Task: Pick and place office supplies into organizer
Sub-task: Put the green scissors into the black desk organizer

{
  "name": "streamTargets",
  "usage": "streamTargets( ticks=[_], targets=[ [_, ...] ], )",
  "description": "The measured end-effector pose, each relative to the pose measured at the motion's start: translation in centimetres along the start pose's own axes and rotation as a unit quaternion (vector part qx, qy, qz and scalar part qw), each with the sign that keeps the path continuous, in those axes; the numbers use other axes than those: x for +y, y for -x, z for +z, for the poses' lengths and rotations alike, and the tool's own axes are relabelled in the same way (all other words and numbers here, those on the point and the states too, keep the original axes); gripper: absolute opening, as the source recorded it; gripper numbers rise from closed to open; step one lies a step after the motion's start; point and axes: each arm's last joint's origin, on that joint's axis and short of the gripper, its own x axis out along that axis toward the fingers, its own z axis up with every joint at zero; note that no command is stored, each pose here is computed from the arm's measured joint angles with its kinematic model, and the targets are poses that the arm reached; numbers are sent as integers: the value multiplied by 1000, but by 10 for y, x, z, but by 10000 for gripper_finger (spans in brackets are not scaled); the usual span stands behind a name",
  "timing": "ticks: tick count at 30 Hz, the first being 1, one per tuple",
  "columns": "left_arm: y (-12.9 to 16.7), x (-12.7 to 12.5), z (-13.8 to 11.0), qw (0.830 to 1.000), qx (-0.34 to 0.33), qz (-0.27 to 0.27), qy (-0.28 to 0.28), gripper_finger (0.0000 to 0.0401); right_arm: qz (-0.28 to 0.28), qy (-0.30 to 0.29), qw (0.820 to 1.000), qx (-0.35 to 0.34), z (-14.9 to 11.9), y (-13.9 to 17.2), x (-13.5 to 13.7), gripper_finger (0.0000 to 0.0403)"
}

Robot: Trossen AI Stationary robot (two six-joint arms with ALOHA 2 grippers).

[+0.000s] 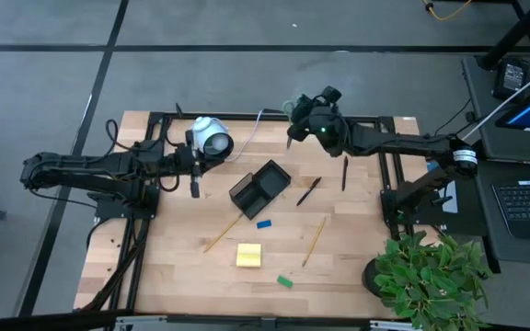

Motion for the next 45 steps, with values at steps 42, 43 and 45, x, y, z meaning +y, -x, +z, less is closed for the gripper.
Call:
streamTargets(
  ticks=[42,43,45],
  targets=[
    [-100,-5,53,985,-93,140,-37,136,-6,105,967,-233,54,58,26,22],
    [-99,-5,54,984,-93,144,-40,136,-6,105,966,-234,54,58,26,22],
    [-95,-3,57,983,-98,152,-42,136,-4,104,966,-238,54,59,26,22]
  ],
)
